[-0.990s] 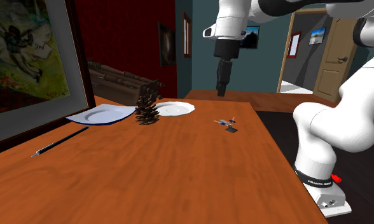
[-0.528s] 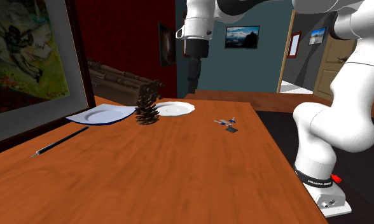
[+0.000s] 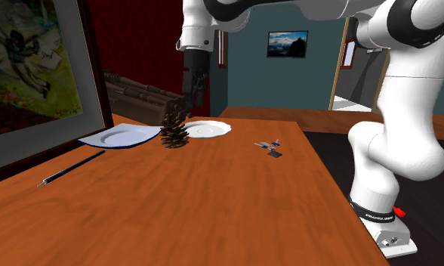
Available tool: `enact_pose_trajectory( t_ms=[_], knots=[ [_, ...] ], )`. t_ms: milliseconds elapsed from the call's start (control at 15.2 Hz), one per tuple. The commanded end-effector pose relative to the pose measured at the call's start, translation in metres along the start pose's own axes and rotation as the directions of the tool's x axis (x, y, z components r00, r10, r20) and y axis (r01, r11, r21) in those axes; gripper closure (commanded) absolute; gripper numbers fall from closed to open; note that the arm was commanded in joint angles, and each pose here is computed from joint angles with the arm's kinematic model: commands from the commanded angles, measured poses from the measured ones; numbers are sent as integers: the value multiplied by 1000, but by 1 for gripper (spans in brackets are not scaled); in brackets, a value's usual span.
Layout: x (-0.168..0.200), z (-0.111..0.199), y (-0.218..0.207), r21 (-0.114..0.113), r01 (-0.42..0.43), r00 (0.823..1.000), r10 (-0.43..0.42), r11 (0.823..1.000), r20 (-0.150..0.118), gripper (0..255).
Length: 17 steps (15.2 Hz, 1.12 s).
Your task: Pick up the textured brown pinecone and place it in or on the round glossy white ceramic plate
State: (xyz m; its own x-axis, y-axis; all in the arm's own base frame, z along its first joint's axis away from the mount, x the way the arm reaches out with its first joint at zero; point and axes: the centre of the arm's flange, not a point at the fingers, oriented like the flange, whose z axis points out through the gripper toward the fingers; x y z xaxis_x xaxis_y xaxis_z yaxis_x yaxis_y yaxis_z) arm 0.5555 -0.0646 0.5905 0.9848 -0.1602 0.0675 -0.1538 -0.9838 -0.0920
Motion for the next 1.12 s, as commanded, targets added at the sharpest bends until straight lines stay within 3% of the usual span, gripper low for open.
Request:
enact_pose_trajectory(
  t_ms=[0, 330, 792, 1056],
  knots=[
    [28, 0, 3, 14, -6, 1000, 6, 1000, 3, 0],
    [85, 5, 12, 44, -21, 1000, 21, 999, 10, 0],
    [85, 45, 10, 44, -21, 1000, 21, 999, 10, 0],
    [85, 45, 10, 44, -21, 1000, 21, 999, 10, 0]
  ],
)
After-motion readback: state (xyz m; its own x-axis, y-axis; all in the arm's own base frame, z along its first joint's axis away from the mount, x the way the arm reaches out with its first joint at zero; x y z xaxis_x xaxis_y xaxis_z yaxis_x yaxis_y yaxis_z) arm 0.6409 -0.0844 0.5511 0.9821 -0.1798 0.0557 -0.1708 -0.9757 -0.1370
